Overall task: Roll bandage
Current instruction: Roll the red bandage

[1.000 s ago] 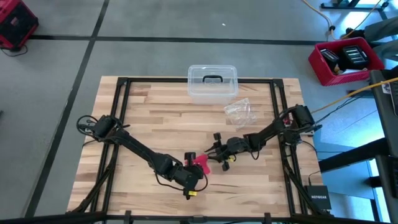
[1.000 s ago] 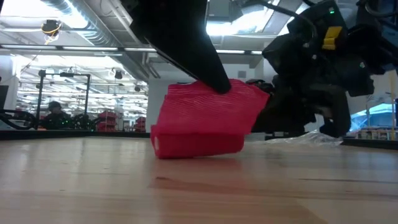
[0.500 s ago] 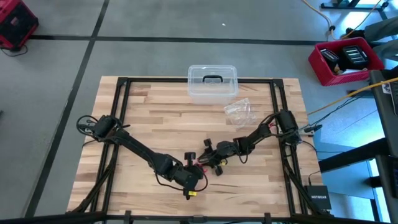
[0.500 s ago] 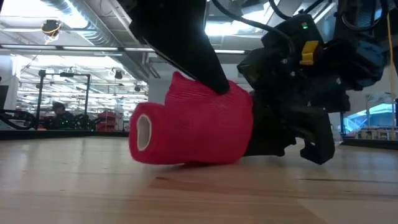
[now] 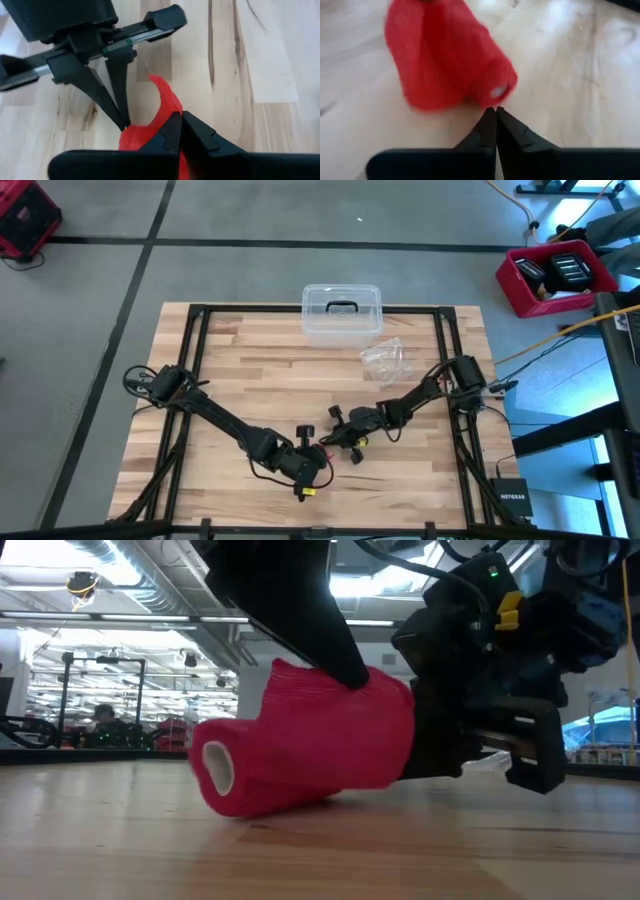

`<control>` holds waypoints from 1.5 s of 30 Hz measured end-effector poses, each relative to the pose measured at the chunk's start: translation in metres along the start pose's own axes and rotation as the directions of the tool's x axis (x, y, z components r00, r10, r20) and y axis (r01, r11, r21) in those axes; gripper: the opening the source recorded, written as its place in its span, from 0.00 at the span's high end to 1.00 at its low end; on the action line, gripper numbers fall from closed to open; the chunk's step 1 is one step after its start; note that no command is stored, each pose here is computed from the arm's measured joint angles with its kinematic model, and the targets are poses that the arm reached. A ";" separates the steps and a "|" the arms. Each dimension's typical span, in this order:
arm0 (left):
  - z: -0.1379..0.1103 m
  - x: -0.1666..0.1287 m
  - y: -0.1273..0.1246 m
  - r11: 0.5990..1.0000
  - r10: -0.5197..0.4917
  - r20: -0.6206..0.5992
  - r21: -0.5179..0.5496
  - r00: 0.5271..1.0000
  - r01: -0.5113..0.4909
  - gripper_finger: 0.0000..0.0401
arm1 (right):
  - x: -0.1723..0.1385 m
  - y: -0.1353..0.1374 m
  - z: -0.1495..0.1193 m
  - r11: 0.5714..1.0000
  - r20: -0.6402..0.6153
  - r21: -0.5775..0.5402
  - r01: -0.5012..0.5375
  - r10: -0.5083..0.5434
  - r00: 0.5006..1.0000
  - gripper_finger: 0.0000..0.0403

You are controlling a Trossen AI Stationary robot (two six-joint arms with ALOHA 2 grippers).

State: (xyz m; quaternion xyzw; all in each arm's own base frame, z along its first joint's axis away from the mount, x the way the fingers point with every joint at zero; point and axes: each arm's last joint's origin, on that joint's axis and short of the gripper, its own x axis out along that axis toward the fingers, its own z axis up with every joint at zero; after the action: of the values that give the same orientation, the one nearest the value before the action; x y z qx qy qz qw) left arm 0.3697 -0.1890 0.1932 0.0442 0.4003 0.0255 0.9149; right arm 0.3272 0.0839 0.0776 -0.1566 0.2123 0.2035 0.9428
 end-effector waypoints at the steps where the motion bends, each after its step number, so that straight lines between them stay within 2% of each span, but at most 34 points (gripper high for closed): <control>1: 0.001 -0.002 0.000 1.000 -0.003 0.007 -0.002 1.000 0.003 0.99 | -0.004 0.000 0.000 1.000 -0.021 0.002 0.008 -0.008 1.000 0.99; 7: 0.023 -0.028 -0.001 0.999 -0.005 0.101 0.034 0.995 0.001 0.99 | -0.026 0.010 0.003 0.998 -0.090 0.006 0.064 -0.064 0.994 0.99; 11: 0.032 -0.042 0.002 0.996 0.030 0.150 0.074 0.988 -0.042 0.99 | -0.035 0.022 0.006 0.996 -0.144 -0.017 0.091 -0.093 0.985 0.99; 15: 0.037 -0.052 0.007 0.994 0.075 0.185 0.064 0.980 -0.088 0.99 | -0.043 0.028 0.010 0.993 -0.210 -0.005 0.121 -0.119 0.970 0.98; 20: 0.040 -0.052 0.014 0.990 0.126 0.201 0.043 0.971 -0.137 0.99 | -0.066 0.029 0.016 0.984 -0.345 0.104 0.143 -0.099 0.933 0.96; 23: 0.040 -0.047 0.019 0.989 0.141 0.190 0.020 0.972 -0.147 0.99 | -0.083 0.028 0.021 0.965 -0.406 0.181 0.188 -0.100 0.908 0.95; 25: 0.038 -0.044 0.022 0.988 0.149 0.183 0.018 0.972 -0.155 0.99 | -0.090 0.026 0.024 0.944 -0.419 0.232 0.234 -0.120 0.900 0.95; 28: 0.034 -0.039 0.025 0.986 0.160 0.170 0.015 0.972 -0.164 0.99 | -0.093 0.025 0.029 0.929 -0.395 0.274 0.250 -0.128 0.910 0.94; 34: 0.034 -0.036 0.030 0.985 0.172 0.172 -0.011 0.970 -0.172 0.99 | -0.089 0.028 0.033 0.922 -0.339 0.325 0.209 -0.093 0.936 0.78; 36: 0.037 -0.036 0.030 0.983 0.180 0.201 -0.008 0.963 -0.183 0.99 | -0.089 0.030 0.033 0.925 -0.334 0.346 0.154 -0.032 0.942 0.72; 40: 0.043 -0.035 0.036 0.972 0.233 0.247 -0.033 0.940 -0.232 0.99 | -0.097 0.038 0.031 0.922 -0.379 0.380 0.077 0.079 0.922 0.62; 42: 0.046 -0.033 0.041 0.969 0.247 0.253 -0.052 0.935 -0.242 0.99 | -0.103 0.045 0.034 0.926 -0.396 0.370 0.075 0.085 0.914 0.60; 45: 0.049 -0.031 0.050 0.961 0.275 0.256 -0.098 0.927 -0.258 0.99 | -0.112 0.054 0.042 0.944 -0.381 0.316 0.099 0.031 0.924 0.60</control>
State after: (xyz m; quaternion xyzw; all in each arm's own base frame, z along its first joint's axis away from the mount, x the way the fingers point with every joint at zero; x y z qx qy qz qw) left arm 0.3840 -0.1448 0.2537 0.0725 0.2625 0.1558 0.9495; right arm 0.2246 0.1118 0.1542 -0.0373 0.4195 0.1143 0.8998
